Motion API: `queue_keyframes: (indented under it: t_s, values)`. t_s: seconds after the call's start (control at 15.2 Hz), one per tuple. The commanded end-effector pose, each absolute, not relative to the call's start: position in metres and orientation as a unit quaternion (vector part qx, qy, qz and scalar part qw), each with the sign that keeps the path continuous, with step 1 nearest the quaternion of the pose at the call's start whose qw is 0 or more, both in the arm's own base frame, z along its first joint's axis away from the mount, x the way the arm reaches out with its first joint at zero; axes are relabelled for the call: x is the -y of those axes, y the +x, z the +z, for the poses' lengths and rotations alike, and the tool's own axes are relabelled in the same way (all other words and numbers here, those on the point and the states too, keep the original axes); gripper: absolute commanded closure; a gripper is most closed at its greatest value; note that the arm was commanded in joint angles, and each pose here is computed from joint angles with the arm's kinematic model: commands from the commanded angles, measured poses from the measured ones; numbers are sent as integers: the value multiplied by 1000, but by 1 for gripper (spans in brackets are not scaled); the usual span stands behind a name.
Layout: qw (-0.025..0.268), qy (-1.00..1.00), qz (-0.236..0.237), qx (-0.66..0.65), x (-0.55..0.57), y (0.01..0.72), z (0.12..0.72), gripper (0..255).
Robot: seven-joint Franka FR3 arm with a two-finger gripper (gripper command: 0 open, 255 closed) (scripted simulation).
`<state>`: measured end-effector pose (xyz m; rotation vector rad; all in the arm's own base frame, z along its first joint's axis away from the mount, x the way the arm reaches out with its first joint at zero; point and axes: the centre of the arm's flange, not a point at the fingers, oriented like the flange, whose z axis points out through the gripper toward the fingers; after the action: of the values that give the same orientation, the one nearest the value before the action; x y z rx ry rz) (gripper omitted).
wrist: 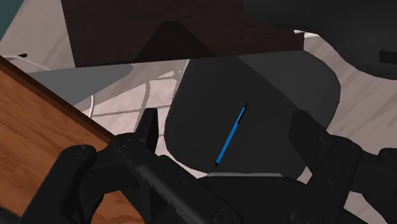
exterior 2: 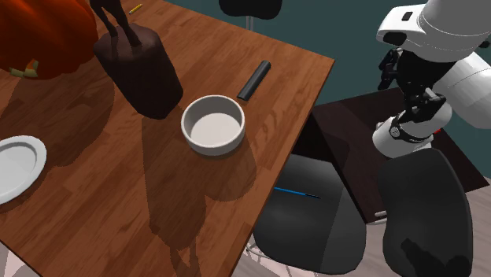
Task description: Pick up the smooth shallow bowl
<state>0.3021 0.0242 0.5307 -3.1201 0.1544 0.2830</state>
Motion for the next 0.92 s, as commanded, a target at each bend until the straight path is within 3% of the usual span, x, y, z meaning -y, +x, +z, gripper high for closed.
queue_keyframes:
  t_s: [0.0, 0.86]
  values:
    - [2, -995, 90, -49, -24, 302, 531, 0]
    - [1, -995, 83, -55, -6, 468, 499, 0]
